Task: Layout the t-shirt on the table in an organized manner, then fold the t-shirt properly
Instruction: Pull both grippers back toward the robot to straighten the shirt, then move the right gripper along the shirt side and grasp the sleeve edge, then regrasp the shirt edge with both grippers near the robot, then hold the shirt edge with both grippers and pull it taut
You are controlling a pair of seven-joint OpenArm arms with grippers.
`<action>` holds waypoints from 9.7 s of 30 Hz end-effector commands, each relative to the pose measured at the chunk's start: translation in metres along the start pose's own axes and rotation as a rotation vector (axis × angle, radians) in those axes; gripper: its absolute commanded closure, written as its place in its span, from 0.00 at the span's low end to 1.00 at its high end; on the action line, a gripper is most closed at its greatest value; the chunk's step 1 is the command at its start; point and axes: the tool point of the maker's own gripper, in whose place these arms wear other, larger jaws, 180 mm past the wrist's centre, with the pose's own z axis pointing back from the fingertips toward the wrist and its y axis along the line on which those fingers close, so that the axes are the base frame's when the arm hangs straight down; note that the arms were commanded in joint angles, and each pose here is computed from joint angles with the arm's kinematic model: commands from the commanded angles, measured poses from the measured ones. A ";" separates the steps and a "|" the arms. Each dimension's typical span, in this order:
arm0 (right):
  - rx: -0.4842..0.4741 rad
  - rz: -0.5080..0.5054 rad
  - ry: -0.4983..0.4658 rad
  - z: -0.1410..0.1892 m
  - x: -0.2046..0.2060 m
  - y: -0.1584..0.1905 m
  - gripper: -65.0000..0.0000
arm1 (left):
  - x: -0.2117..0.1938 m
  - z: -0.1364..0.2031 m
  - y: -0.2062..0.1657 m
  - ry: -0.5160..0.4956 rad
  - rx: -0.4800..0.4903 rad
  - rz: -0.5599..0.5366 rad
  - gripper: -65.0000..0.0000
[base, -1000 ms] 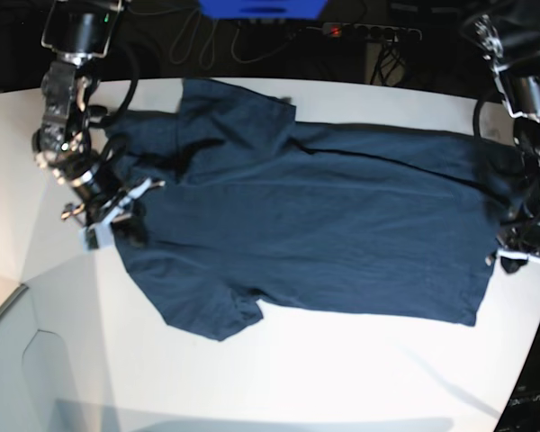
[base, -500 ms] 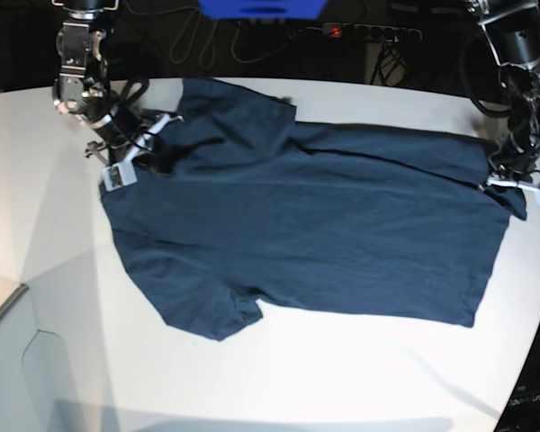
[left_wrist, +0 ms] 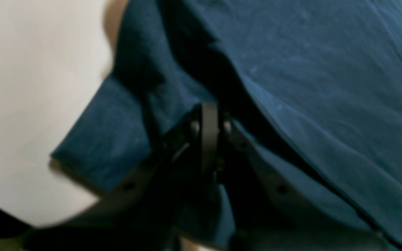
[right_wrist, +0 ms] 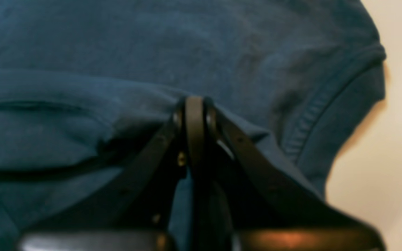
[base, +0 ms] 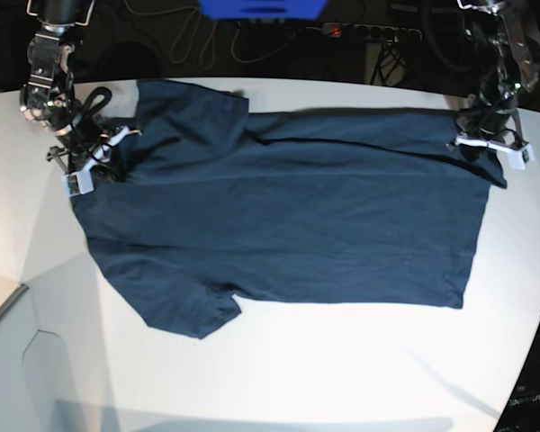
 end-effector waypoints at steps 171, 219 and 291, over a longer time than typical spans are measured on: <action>-0.099 0.226 -0.045 -0.012 0.038 -0.015 0.49 | 0.072 0.052 0.021 -0.198 0.076 -0.035 0.19; -0.149 0.201 -0.081 -0.009 0.053 -0.033 1.00 | 0.092 -0.008 0.016 -0.171 0.050 0.093 0.44; -0.259 0.182 -0.148 0.073 0.042 -0.036 1.00 | 0.113 0.014 0.004 -0.251 0.026 0.046 1.00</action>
